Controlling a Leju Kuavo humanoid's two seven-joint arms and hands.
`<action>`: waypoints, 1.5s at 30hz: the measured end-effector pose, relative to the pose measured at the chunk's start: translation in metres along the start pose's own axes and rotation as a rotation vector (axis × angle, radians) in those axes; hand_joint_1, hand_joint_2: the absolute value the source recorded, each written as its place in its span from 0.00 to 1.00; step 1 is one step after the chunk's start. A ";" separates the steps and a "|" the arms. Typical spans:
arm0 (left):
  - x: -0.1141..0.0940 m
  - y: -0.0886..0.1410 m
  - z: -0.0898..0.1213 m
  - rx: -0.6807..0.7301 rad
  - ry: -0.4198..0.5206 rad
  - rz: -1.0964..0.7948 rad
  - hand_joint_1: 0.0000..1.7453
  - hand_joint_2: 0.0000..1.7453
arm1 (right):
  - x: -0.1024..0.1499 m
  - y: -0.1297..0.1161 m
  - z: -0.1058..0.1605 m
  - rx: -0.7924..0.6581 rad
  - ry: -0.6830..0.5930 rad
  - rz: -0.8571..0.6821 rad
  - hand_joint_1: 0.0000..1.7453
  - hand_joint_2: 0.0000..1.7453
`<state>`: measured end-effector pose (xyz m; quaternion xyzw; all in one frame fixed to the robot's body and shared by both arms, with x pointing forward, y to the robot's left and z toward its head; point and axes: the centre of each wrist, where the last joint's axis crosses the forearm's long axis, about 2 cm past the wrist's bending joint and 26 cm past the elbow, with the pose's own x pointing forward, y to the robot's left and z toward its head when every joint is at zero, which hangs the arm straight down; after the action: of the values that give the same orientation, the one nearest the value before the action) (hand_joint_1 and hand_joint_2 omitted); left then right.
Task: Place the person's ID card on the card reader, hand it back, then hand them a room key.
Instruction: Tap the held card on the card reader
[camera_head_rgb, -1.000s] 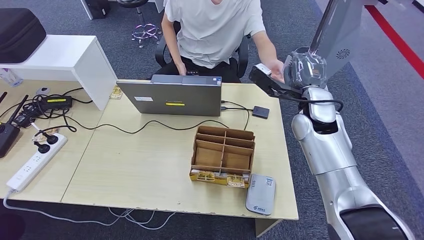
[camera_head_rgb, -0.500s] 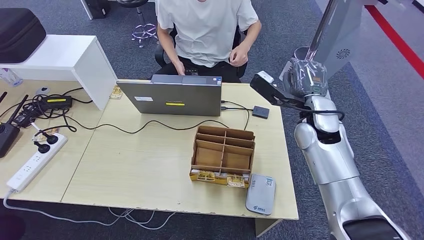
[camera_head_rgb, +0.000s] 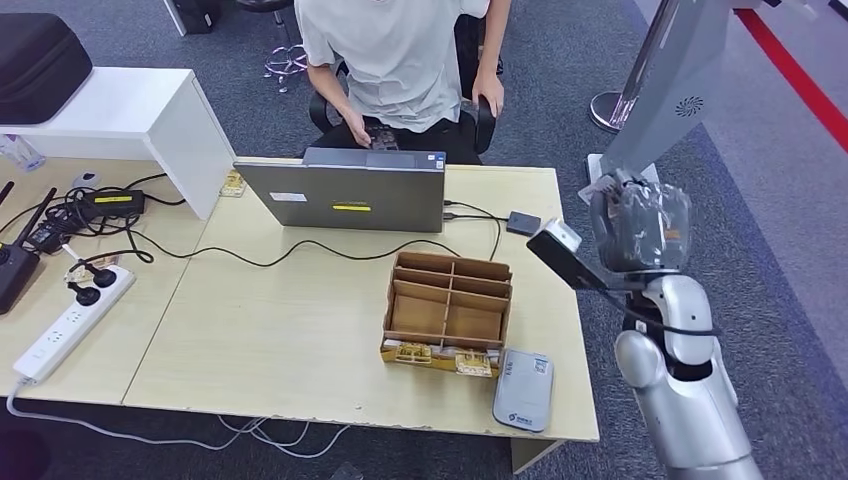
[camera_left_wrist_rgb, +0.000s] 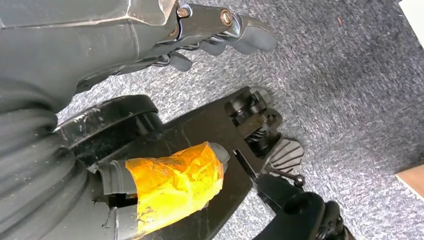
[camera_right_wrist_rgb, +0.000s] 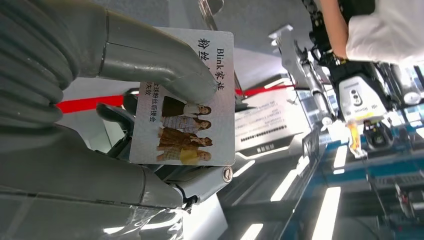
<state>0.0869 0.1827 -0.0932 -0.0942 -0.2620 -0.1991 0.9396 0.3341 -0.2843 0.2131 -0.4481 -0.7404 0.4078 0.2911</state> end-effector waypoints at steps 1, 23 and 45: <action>-0.001 0.001 0.000 0.004 0.001 0.003 0.00 1.00 | 0.003 0.000 0.012 -0.008 -0.008 -0.004 1.00 1.00; -0.003 0.004 0.001 0.047 0.016 0.030 0.00 1.00 | 0.037 -0.014 0.116 0.003 -0.036 -0.085 1.00 1.00; 0.000 0.005 0.000 0.059 0.032 0.032 0.00 1.00 | 0.104 0.053 0.184 0.288 0.021 -0.268 1.00 1.00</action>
<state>0.0889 0.1872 -0.0936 -0.0672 -0.2511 -0.1777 0.9491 0.1654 -0.2399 0.0819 -0.3038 -0.7243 0.4623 0.4116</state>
